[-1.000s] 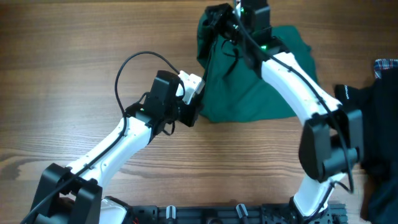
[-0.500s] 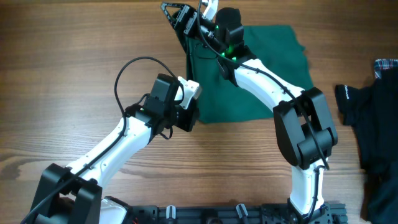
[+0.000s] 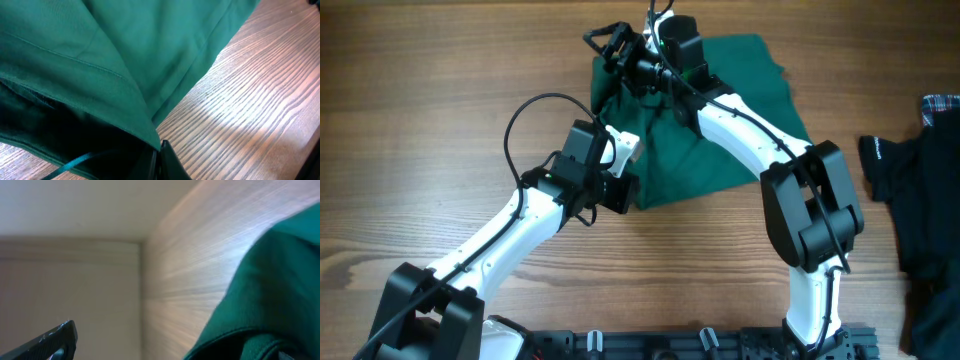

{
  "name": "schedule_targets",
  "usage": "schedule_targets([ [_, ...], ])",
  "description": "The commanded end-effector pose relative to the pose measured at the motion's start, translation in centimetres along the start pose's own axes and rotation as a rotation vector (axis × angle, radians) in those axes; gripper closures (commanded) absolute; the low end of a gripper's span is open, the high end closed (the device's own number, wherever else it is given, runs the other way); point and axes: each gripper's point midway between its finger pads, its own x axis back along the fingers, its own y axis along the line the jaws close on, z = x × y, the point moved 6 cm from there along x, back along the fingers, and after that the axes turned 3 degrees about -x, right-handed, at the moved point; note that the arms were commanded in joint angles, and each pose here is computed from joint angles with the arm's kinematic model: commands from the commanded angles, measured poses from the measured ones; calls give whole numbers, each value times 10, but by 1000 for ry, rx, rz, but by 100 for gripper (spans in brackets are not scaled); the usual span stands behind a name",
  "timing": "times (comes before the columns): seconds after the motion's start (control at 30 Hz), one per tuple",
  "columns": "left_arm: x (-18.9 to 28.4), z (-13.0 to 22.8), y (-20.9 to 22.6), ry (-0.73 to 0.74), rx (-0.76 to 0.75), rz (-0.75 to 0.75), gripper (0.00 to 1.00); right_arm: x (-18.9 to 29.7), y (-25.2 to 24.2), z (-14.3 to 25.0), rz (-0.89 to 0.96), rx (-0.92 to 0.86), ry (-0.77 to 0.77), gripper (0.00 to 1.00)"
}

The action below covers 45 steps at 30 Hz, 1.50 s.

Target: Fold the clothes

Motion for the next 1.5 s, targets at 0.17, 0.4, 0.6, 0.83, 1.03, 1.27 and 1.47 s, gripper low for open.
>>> schedule_targets([
  [0.17,1,-3,-3,-18,-1,15,96,4,-18,6,122,416,94,1],
  [0.4,1,-11,-3,-60,-4,18,96,16,-11,-16,347,763,57,0],
  [0.6,9,-28,11,-153,179,10,96,47,6,-38,613,972,68,0],
  [0.83,11,-26,22,-153,296,-39,96,90,-12,-32,805,868,215,0],
  [1.03,7,-1,26,-29,358,-85,96,108,-28,-32,871,805,282,0],
  [1.27,2,21,21,101,414,-40,34,122,-38,-40,909,762,300,0],
  [1.47,34,-13,16,-5,407,12,19,127,-41,-42,921,745,307,0],
])
